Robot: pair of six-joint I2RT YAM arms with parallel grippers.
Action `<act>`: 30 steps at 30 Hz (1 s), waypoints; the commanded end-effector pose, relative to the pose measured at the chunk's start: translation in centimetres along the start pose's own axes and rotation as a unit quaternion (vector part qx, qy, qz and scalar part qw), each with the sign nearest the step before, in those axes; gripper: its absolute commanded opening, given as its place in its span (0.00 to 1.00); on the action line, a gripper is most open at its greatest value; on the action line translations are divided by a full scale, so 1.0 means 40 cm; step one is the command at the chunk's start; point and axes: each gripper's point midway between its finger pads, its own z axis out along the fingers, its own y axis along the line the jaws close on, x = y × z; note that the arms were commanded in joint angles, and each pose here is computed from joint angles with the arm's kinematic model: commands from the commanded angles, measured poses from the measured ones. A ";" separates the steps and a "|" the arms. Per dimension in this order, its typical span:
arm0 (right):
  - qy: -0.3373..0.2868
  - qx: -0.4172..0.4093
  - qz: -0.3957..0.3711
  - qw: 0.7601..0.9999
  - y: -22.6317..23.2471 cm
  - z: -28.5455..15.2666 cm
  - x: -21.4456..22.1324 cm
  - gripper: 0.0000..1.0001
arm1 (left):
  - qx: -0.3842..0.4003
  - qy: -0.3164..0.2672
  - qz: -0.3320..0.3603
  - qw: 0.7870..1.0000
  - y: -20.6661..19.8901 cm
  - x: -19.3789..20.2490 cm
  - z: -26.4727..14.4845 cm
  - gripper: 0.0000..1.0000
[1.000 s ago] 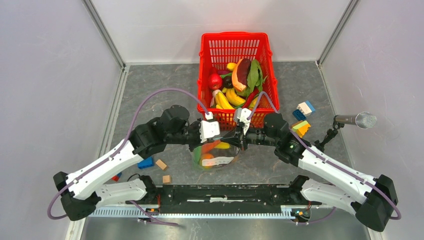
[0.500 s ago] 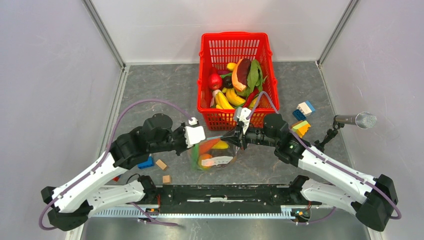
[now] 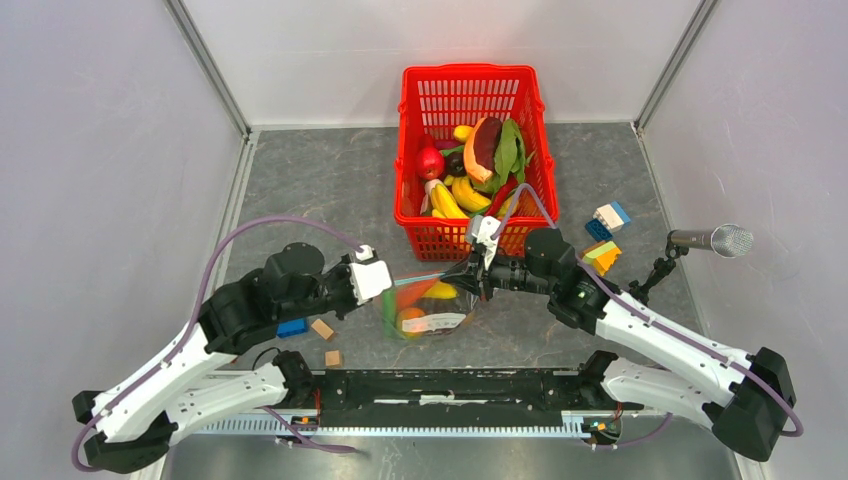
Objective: Place the food in the zip-top bag and seal the zipper
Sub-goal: Zip the zipper food storage bag at the center of the board.
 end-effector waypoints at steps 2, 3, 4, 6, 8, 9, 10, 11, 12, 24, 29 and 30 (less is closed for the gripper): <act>-0.007 0.066 -0.003 0.998 -0.068 -0.017 -0.027 0.00 | -0.058 0.071 -0.019 0.996 0.030 0.092 -0.052 0.06; -0.008 0.069 -0.002 0.998 -0.070 -0.018 -0.027 0.00 | -0.068 0.073 -0.018 0.995 0.038 0.096 -0.056 0.12; -0.008 0.070 -0.003 0.998 -0.071 -0.018 -0.028 0.00 | -0.078 0.074 -0.018 0.994 0.046 0.098 -0.060 0.13; -0.010 0.074 -0.002 0.997 -0.074 -0.019 -0.031 0.00 | -0.089 0.074 -0.018 0.993 0.054 0.098 -0.067 0.22; -0.012 0.077 -0.002 0.997 -0.076 -0.018 -0.037 0.00 | -0.109 0.061 -0.024 0.992 0.070 0.085 -0.077 0.56; -0.014 0.077 -0.002 0.997 -0.077 -0.019 -0.044 0.00 | -0.123 0.047 -0.030 0.991 0.082 0.071 -0.081 0.73; -0.018 0.078 -0.002 0.997 -0.079 -0.019 -0.056 0.00 | -0.142 0.025 -0.038 0.989 0.099 0.049 -0.088 0.82; -0.021 0.081 -0.004 0.997 -0.080 -0.019 -0.065 0.00 | -0.159 0.005 -0.049 0.986 0.113 0.029 -0.096 0.91; -0.024 0.087 -0.006 0.996 -0.085 -0.023 -0.077 0.00 | -0.176 -0.017 -0.057 0.983 0.129 0.007 -0.103 0.96; -0.030 0.148 -0.060 0.987 -0.109 -0.119 -0.251 0.00 | -0.246 -0.063 -0.130 0.958 0.205 -0.067 -0.084 1.00; -0.016 0.007 -0.006 1.000 0.018 -0.057 -0.129 0.00 | -0.291 -0.089 -0.154 0.940 0.239 -0.074 -0.096 1.00; 0.004 -0.022 0.008 1.000 0.049 -0.044 -0.084 0.01 | -0.296 -0.091 -0.155 0.938 0.243 -0.074 -0.098 1.00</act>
